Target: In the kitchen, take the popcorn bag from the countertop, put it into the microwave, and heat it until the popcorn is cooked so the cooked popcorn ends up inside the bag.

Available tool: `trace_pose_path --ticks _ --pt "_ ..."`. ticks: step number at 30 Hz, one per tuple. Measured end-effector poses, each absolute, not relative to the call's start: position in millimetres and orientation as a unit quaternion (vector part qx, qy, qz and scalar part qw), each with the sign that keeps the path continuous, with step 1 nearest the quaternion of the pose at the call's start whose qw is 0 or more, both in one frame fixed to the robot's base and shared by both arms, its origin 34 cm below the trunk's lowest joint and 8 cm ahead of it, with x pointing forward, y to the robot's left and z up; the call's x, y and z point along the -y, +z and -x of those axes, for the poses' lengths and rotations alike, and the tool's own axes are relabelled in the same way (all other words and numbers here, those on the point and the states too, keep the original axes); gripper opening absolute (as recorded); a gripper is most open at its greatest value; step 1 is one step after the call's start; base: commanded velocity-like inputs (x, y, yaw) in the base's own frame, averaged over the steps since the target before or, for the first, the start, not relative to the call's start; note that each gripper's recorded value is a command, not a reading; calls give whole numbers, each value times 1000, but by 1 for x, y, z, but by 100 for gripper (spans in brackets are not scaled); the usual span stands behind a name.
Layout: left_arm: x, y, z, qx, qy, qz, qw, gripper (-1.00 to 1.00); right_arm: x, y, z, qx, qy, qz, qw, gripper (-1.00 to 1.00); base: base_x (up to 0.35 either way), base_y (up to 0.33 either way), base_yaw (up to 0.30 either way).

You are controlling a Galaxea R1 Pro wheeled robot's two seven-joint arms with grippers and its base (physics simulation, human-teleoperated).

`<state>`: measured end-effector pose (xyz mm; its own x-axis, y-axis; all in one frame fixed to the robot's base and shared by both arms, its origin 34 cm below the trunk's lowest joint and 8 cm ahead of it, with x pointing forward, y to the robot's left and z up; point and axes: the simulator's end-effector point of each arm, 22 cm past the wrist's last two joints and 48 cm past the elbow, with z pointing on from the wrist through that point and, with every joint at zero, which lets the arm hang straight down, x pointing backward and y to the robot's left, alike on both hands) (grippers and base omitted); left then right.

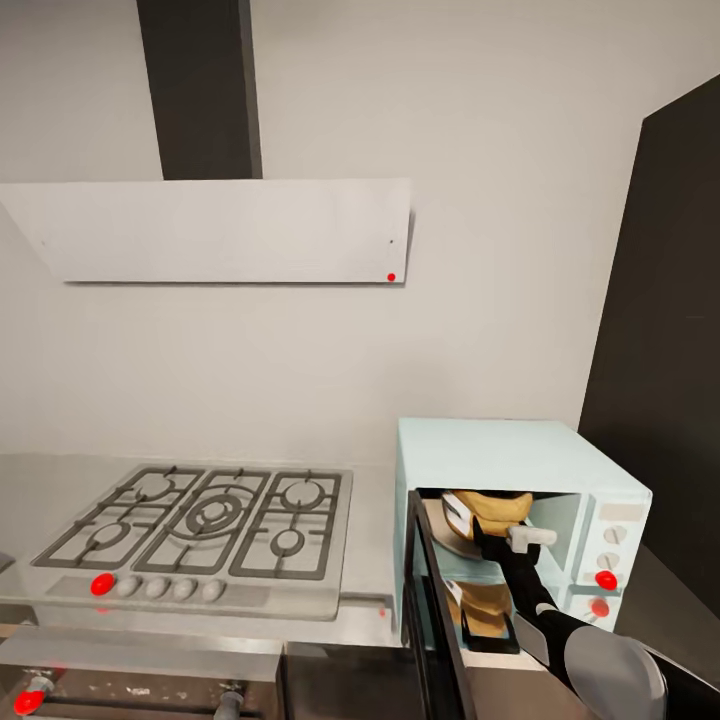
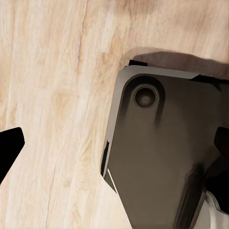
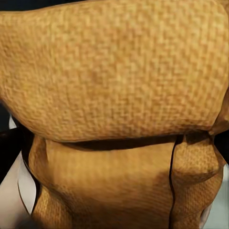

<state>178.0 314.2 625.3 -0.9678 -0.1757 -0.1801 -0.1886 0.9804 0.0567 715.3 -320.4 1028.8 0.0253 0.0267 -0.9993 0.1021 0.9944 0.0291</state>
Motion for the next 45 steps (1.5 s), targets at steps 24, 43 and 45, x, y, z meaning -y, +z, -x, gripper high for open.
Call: trace_pose_path --ticks 24,43,45 --pt "-314 625 -177 -992 37 91 85 100 298 1025 -717 -702 -14 14 712 100 -227 0 0" --pt "-314 625 -177 -991 37 91 85 100 302 1001 -702 -716 -17 14 697 100 -340 0 0" --pt "-314 625 -177 -991 36 91 86 100 305 974 -684 -733 -19 13 680 100 -136 0 0"
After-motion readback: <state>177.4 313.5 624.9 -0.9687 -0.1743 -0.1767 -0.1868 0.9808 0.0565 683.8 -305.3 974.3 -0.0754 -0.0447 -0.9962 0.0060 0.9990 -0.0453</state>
